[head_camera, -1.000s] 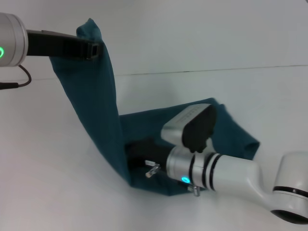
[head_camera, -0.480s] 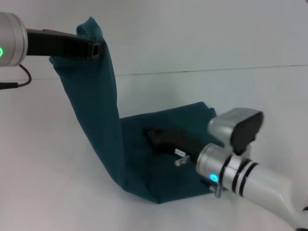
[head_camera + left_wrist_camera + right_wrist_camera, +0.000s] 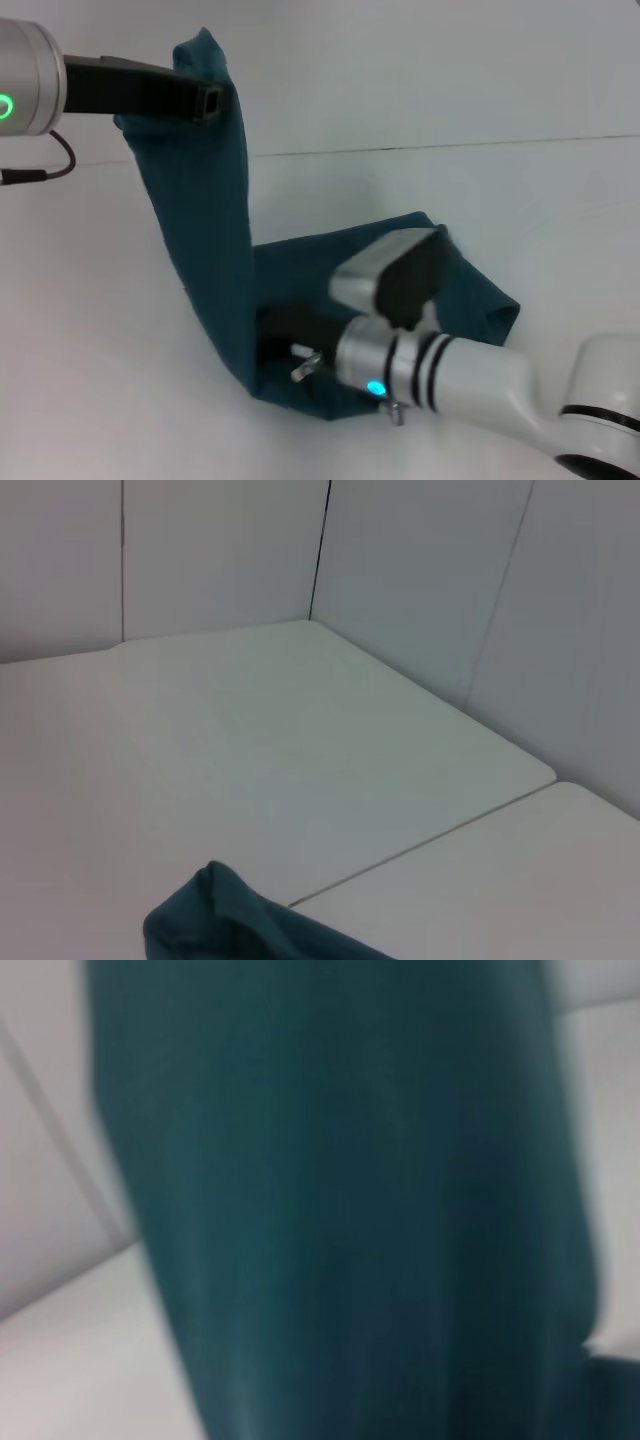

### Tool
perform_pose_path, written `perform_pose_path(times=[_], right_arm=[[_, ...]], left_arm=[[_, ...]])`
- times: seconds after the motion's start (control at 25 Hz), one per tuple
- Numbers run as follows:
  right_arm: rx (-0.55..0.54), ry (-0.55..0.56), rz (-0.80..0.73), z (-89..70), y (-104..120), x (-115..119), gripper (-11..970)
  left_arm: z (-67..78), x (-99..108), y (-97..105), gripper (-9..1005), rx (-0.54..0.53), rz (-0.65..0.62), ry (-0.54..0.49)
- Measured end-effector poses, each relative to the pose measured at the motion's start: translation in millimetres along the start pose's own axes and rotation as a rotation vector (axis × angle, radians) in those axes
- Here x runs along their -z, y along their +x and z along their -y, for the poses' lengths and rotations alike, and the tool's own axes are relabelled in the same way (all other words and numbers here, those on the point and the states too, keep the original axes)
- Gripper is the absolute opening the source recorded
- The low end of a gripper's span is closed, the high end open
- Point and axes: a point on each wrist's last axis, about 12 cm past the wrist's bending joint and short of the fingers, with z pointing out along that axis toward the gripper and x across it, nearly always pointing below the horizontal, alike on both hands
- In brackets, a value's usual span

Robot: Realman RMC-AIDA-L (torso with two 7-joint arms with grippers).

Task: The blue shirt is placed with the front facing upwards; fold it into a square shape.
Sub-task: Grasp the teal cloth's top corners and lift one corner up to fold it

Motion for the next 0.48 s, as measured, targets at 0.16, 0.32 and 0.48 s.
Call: perform_pose_path(times=[0.16,0.32,0.48], right_arm=[[0.054,-0.053,-0.059,-20.3,-8,-16,41],[0.08,-0.07,-0.088,-32.2,-11,-23,42],[0.032,-0.021,-0.04,-21.9,-5,-14,42]], left_arm=[[1.7,0,-1,62,-0.008,-0.001,0.003],[2.4,1,-1,63,-0.013,0.0,0.004],[2.4,0,2,63,-0.011,-0.006,0.005]])
